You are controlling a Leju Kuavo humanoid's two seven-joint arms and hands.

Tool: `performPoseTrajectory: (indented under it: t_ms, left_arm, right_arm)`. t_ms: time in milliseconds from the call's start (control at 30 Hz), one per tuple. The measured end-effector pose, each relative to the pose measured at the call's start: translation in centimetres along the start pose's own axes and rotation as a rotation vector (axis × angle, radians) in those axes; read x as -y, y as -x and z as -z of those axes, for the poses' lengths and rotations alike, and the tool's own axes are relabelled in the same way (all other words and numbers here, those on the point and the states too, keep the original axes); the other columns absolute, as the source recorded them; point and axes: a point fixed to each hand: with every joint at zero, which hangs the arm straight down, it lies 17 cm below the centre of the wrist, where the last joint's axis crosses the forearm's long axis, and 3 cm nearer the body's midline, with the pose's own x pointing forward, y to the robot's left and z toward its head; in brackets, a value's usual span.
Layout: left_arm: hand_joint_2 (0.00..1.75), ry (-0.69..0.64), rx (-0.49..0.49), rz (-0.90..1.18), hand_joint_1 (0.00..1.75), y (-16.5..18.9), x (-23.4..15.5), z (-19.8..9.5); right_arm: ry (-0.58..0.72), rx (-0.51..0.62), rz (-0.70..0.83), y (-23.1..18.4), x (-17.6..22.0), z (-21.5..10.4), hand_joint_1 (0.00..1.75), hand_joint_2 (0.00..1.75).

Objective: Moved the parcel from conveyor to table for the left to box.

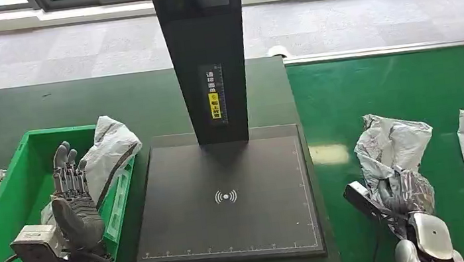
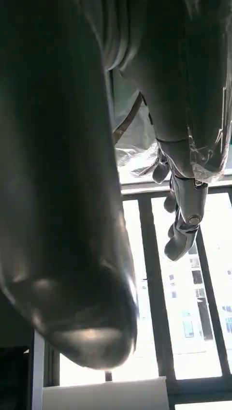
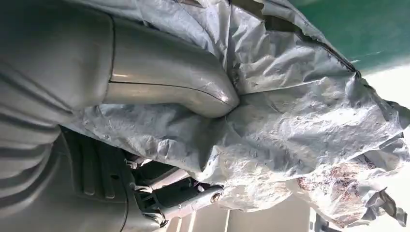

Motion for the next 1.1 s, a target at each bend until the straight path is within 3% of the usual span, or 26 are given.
performPoseTrajectory:
  t_ms: [1100]
  left_arm:
    - [0.00,-0.010,-0.002,0.005,0.00,0.13,-0.41,0.07]
  right_arm:
    - [0.000,0.000,0.000,-0.01,-0.01,-0.01,1.75,1.75]
